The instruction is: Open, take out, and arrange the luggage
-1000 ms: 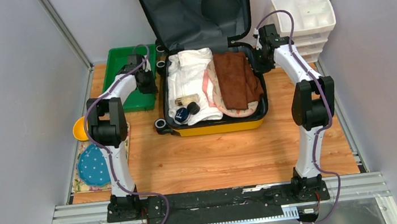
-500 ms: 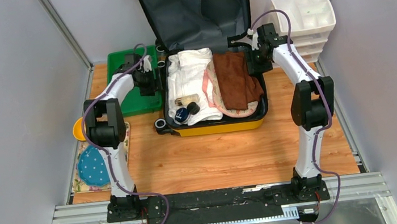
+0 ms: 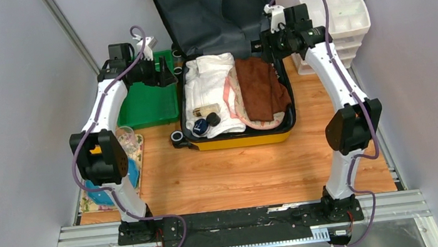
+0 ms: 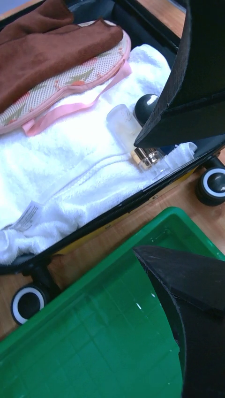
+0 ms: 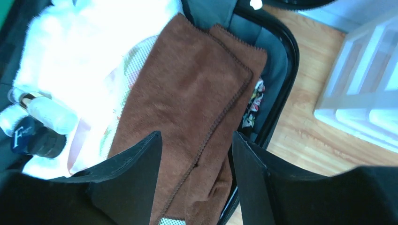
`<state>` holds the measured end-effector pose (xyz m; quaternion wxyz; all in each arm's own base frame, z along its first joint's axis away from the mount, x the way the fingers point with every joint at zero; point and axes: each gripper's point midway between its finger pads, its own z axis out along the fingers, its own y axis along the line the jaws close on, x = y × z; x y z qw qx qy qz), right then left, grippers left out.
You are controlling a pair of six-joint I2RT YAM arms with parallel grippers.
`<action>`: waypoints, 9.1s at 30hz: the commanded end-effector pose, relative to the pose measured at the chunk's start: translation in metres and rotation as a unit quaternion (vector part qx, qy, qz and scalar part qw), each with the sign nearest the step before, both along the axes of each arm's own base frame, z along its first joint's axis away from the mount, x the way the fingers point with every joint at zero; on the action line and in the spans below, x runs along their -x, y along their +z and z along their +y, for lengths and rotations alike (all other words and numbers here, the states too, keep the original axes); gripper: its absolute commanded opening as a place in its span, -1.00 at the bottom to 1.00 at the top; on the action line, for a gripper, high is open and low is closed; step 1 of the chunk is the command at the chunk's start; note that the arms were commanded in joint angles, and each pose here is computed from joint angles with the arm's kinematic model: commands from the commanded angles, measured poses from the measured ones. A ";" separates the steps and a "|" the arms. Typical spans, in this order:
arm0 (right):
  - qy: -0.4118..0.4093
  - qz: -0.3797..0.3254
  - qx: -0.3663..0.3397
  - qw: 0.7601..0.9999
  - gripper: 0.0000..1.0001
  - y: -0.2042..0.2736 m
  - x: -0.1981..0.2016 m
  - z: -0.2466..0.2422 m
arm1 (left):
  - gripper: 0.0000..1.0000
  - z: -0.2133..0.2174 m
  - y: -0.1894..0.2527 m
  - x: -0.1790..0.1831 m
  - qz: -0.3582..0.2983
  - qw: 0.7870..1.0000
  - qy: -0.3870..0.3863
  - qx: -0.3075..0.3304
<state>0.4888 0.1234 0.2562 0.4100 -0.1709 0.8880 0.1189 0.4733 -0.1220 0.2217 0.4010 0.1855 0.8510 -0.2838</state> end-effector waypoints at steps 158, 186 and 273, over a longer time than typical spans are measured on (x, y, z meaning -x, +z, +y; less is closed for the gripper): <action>0.008 0.039 -0.181 0.983 0.46 -0.003 -0.020 0.051 | -1.00 0.100 0.013 -0.064 0.078 0.967 0.087 0.227; -0.005 0.058 -0.160 0.985 0.45 -0.021 -0.024 0.046 | -0.16 0.170 -0.111 -0.127 0.027 0.986 0.156 0.047; 0.493 -0.069 0.317 0.807 0.18 -0.168 0.052 0.239 | 0.61 0.081 -0.012 0.043 -0.016 0.982 0.074 0.175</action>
